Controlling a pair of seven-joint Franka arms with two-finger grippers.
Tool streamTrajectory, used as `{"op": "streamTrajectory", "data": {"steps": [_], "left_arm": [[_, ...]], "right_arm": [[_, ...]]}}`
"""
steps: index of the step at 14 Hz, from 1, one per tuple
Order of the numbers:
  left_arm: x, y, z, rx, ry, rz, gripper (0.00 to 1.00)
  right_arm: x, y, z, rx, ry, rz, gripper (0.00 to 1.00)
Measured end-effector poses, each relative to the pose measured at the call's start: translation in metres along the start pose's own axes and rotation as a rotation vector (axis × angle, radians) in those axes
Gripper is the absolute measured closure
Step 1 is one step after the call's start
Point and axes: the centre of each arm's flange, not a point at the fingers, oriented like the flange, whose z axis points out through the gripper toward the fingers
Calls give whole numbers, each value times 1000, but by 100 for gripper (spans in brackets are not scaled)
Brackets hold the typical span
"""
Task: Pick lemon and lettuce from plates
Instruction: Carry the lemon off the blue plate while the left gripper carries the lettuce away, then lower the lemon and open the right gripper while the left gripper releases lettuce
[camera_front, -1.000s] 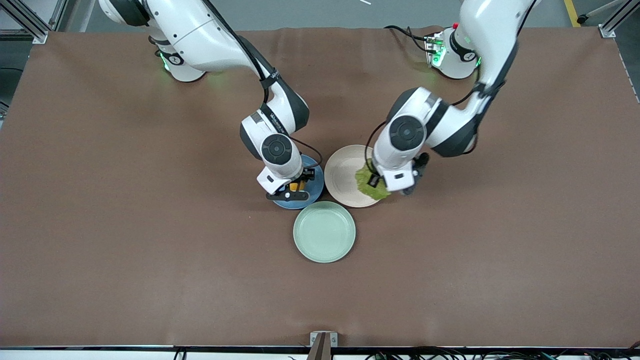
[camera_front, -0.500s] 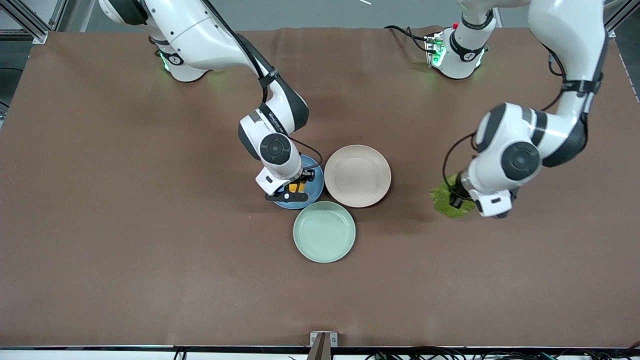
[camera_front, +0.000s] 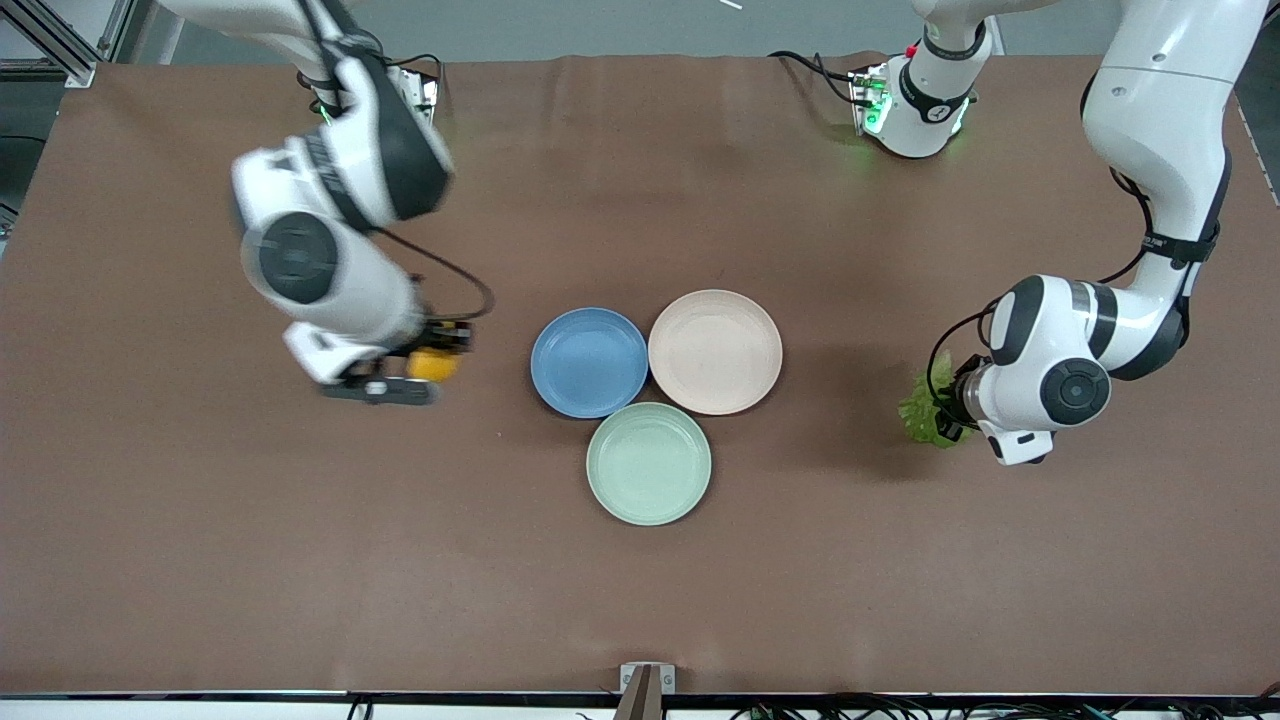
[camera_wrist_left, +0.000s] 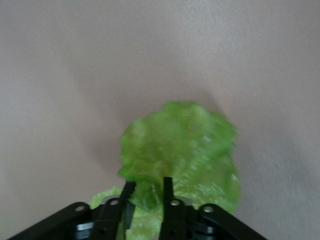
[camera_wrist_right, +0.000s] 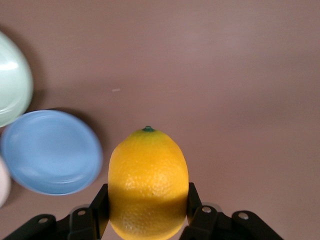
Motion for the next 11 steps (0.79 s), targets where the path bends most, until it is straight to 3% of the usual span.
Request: {"op": "streamTrajectory", "data": {"steps": [4, 7, 11], "left_arm": [[-3, 7, -51, -68, 32, 12, 25], [-30, 1, -123, -47, 53, 161, 0], [-30, -38, -215, -6, 91, 333, 0]], "right_arm": [[40, 145, 33, 10, -64, -75, 37], [56, 218, 88, 43, -40, -89, 37], [62, 258, 179, 62, 15, -81, 37]]}}
